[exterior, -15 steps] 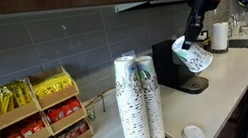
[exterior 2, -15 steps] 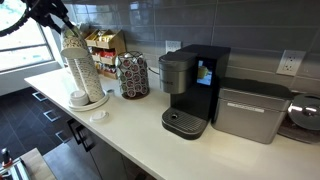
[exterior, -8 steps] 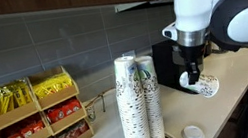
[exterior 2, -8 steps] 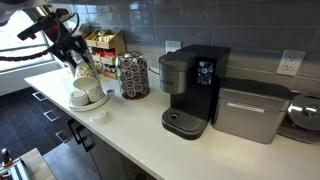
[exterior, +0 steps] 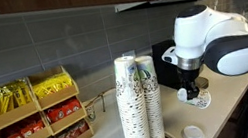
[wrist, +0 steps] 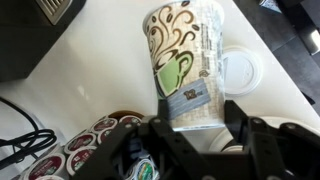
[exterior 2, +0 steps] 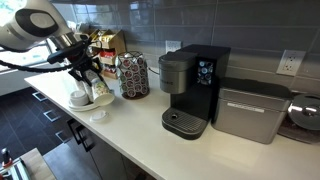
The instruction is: Remove the top coffee cup on the right stacked cups, then put a lid on it
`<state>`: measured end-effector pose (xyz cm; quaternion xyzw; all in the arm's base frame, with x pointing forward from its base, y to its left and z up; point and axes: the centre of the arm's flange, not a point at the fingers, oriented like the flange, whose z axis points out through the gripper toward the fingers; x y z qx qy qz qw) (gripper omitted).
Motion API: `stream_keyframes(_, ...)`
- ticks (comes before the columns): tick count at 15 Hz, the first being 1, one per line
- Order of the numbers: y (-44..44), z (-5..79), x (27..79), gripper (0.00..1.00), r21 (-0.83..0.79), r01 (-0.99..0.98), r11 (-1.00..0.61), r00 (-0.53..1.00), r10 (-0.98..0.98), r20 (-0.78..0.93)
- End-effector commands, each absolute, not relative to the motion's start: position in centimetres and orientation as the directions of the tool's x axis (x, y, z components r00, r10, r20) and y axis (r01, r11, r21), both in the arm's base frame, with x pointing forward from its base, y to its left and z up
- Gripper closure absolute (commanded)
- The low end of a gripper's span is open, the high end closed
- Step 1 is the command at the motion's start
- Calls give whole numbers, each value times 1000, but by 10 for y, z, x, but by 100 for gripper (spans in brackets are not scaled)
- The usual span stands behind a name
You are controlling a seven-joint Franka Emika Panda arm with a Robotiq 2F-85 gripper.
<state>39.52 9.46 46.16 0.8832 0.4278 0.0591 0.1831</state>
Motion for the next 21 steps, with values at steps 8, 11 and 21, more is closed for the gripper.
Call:
stream_keyframes(8, 90, 376, 399, 66, 361, 785, -503, 557, 828, -57)
stream_keyframes(11, 94, 362, 401, 66, 391, 798, -459, 529, 844, -89)
stream_keyframes(21, 102, 344, 406, 0, 380, 801, -464, 527, 847, -77)
